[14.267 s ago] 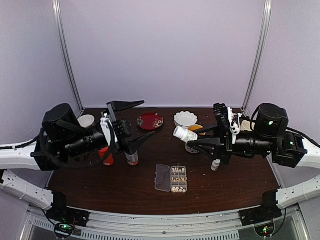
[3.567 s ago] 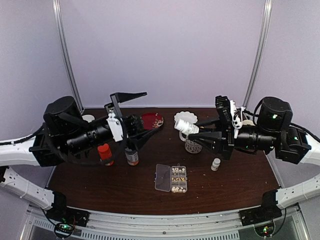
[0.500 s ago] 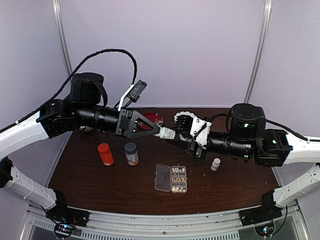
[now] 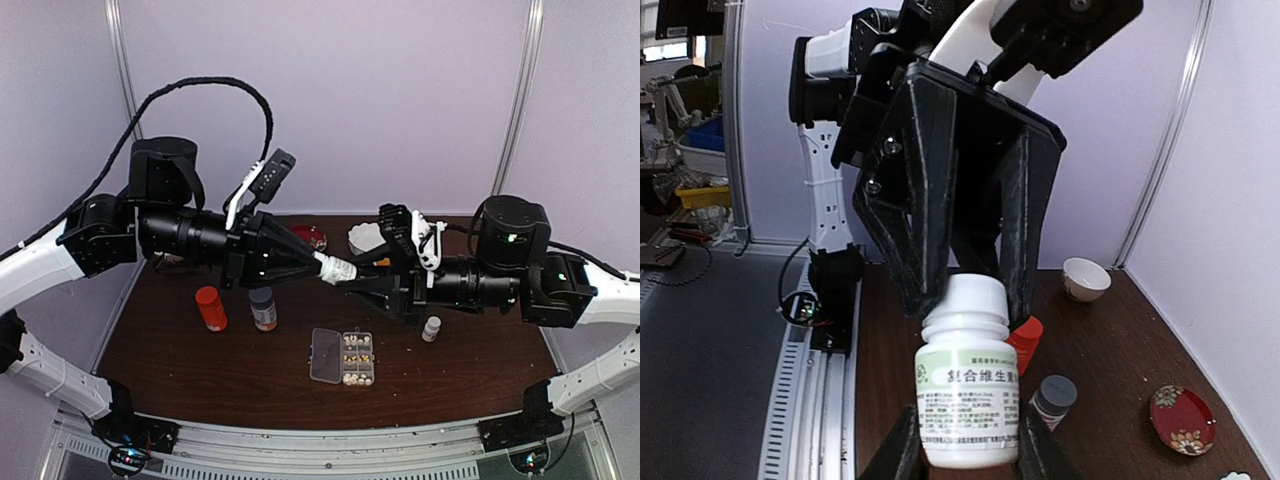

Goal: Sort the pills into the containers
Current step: Screw the lid of the pill bottle onto the pill bottle.

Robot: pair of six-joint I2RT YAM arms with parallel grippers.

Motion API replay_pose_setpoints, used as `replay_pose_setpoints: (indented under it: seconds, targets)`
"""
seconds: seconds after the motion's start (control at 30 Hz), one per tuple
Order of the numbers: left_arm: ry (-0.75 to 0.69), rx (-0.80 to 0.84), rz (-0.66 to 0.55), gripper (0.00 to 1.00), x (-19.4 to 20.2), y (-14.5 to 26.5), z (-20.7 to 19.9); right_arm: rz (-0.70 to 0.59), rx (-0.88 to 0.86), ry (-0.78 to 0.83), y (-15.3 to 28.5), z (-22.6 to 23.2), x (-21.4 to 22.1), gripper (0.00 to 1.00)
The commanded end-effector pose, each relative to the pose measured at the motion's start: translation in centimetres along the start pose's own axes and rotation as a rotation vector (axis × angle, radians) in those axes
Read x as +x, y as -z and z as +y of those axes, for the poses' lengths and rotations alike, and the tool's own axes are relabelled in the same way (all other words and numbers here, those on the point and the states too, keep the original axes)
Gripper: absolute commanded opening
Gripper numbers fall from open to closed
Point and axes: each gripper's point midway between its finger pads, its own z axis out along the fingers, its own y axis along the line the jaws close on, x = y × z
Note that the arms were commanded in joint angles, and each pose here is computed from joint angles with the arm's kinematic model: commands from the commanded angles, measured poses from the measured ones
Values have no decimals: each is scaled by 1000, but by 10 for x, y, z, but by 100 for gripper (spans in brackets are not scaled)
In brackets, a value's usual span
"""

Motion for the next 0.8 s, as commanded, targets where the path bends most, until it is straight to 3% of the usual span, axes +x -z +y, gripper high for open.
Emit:
replay_pose_setpoints:
  seconds: [0.0, 0.33, 0.67, 0.77]
  targets:
    - [-324, 118, 58, 0, 28, -22, -27, -275, -154, -140, 13, 16, -67, 0]
    - [-865, -11, 208, 0, 52, -28, 3, -311, -330, -362, 21, 34, -84, 0]
    - [-1625, 38, 365, 0, 87, -28, 20, -361, -483, -519, 30, 49, -100, 0]
    - [-1796, -96, 365, 0, 73, -31, 32, -365, -497, -548, 30, 49, -102, 0]
